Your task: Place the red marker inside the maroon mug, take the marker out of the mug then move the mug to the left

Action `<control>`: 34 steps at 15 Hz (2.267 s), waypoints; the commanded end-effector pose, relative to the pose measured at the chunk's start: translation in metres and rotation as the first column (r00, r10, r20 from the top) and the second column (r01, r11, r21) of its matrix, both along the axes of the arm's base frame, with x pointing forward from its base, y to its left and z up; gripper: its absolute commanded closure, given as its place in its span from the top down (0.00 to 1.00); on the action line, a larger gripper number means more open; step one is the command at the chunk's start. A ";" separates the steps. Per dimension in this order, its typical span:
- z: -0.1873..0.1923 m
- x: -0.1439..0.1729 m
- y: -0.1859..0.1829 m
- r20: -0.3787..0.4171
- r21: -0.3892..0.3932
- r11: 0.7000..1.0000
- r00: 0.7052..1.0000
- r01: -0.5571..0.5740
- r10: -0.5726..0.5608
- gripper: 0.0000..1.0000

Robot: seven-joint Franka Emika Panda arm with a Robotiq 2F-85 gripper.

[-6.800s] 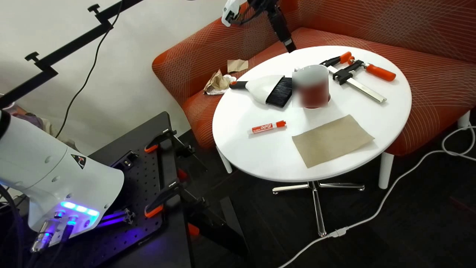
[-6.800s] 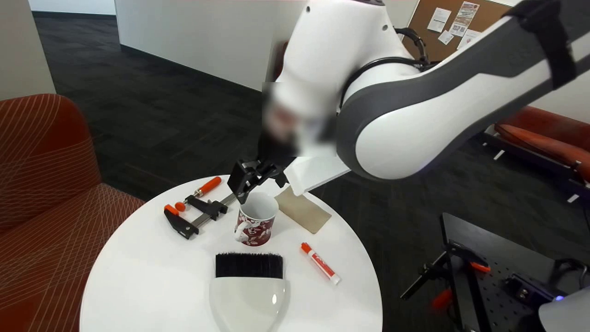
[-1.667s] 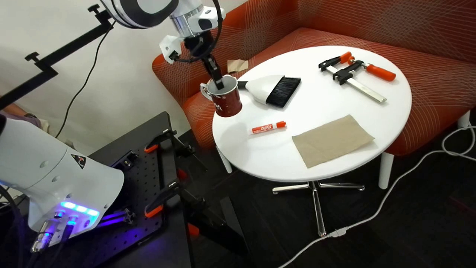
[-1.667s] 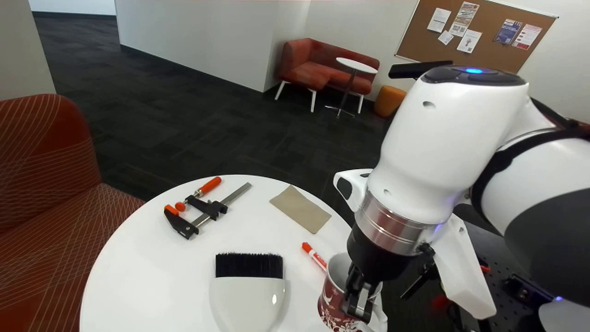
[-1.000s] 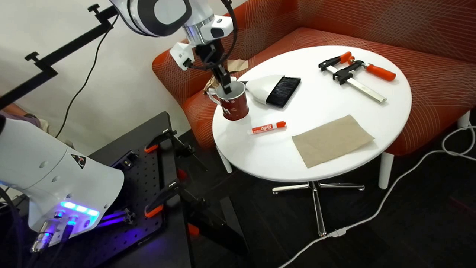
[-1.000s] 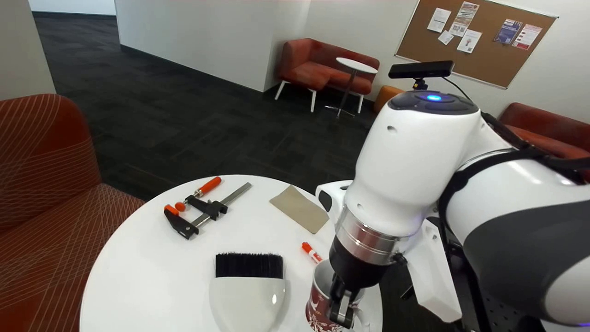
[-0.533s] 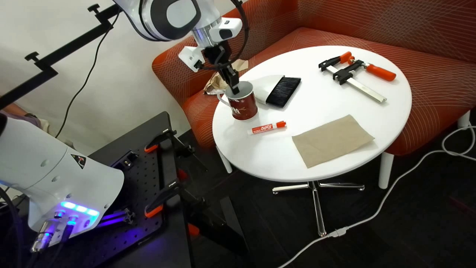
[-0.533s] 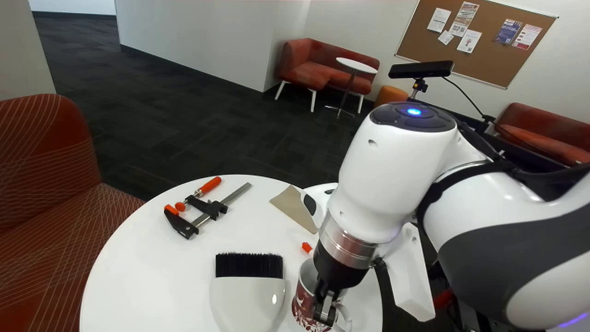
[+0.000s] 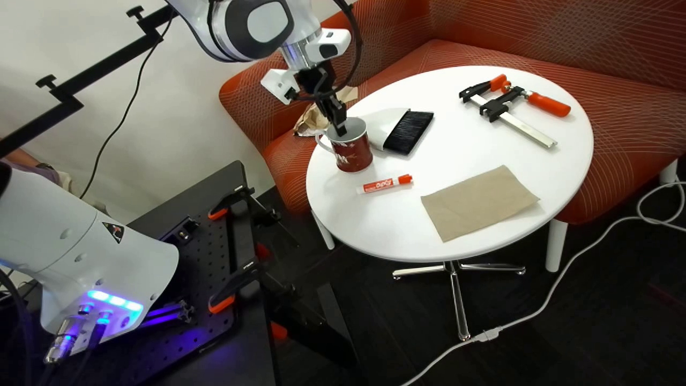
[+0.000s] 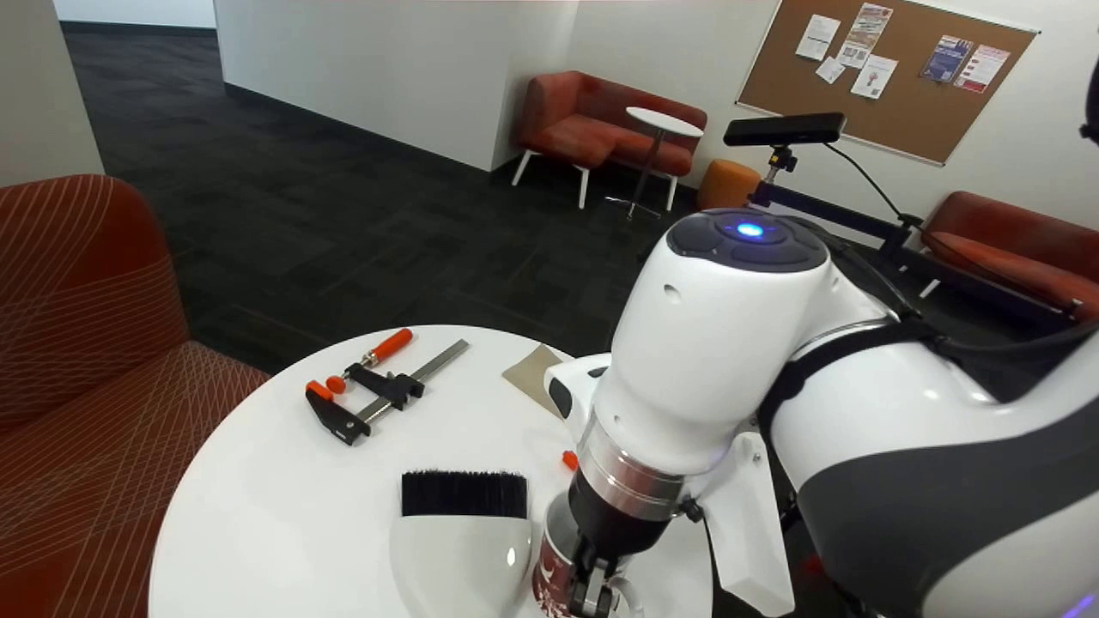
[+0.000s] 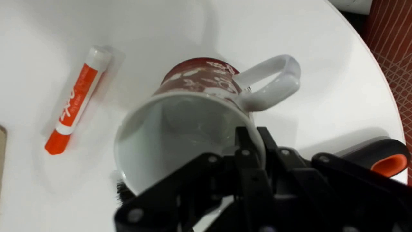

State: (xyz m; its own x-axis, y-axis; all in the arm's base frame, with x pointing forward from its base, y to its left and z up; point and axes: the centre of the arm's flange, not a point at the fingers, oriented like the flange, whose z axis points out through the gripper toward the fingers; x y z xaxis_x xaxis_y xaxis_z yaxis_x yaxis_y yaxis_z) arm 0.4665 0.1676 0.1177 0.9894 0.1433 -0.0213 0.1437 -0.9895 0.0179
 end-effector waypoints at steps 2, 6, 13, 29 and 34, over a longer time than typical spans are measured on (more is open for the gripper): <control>0.002 0.005 0.004 0.009 -0.004 1.000 1.000 -0.003 0.003 0.02; 0.000 0.006 0.005 0.004 -0.004 1.000 1.000 -0.007 0.007 0.02; 0.006 0.004 0.008 0.014 -0.009 1.000 1.000 -0.012 0.012 0.51; 0.113 -0.014 -0.007 0.170 -0.002 1.000 0.985 0.029 -0.028 1.00; 0.109 -0.004 -0.005 0.180 0.011 1.000 0.983 0.012 -0.014 1.00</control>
